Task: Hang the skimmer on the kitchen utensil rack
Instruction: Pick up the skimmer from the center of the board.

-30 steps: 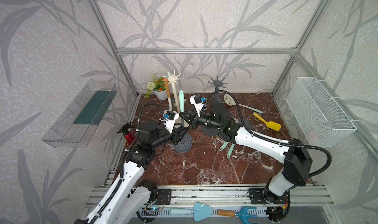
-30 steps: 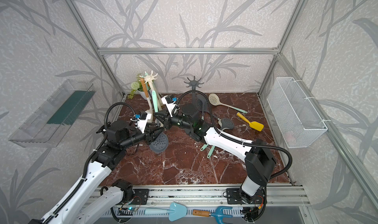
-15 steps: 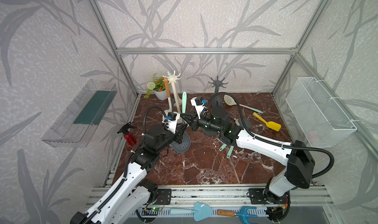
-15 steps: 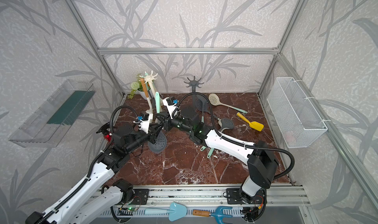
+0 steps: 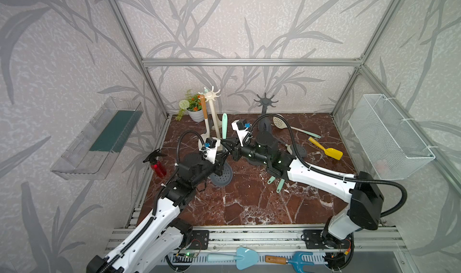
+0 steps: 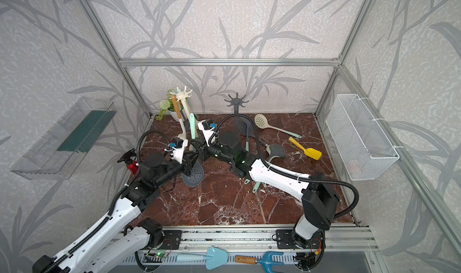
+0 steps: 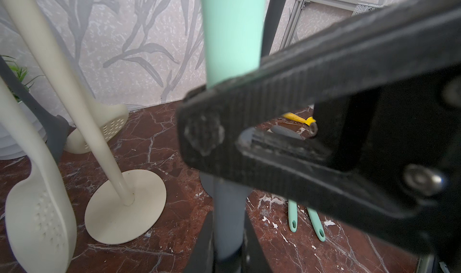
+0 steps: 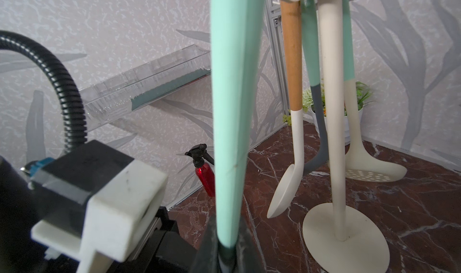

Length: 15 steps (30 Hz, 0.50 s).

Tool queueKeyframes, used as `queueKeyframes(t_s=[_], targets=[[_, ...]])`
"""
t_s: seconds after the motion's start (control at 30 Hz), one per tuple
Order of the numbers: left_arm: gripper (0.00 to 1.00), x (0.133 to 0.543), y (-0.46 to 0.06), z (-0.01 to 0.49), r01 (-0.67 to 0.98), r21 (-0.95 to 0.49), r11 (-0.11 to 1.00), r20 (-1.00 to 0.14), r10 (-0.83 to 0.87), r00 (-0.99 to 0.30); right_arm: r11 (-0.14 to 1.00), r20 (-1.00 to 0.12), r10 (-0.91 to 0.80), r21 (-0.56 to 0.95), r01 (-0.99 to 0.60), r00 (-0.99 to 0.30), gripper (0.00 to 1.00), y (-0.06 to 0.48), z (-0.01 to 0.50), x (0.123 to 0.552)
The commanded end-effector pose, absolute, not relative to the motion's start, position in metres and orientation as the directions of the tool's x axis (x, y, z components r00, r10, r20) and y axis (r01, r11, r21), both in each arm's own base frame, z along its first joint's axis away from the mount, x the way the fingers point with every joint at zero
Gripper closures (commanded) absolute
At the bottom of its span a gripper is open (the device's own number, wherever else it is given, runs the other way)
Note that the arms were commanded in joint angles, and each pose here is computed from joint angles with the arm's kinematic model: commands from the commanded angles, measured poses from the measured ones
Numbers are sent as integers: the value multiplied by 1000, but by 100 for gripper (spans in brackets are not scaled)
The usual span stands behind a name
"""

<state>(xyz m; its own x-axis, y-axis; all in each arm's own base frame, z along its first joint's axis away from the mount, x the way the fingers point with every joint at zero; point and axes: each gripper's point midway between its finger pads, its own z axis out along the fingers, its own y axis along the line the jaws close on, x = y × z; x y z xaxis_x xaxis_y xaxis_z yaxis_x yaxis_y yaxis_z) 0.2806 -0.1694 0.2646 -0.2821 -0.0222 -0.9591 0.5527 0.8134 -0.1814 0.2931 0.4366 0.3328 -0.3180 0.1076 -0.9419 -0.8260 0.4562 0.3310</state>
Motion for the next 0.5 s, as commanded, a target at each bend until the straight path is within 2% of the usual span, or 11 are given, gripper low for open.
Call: queueKeyframes(t_s=[0.0,0.17,0.2,0.37,0.47], targets=[[86,296,-149,276,450,-171,877,-971,-71,-230,483,-945,138,325,-813,-296,100,429,355,295],[90,298,-150,273,449,-158,880,-970,-53,-238,490,-948,127,316,-812,-293,100,431,353,298],[92,298,-150,272,447,-156,881,-969,-49,-240,493,-951,122,308,-814,-285,97,430,354,298],[98,301,-145,270,412,-155,898,-964,-46,-262,516,-960,109,277,-810,-258,69,419,359,300],[99,304,-140,273,383,-141,913,-965,-39,-261,532,-962,116,271,-803,-248,56,405,360,302]])
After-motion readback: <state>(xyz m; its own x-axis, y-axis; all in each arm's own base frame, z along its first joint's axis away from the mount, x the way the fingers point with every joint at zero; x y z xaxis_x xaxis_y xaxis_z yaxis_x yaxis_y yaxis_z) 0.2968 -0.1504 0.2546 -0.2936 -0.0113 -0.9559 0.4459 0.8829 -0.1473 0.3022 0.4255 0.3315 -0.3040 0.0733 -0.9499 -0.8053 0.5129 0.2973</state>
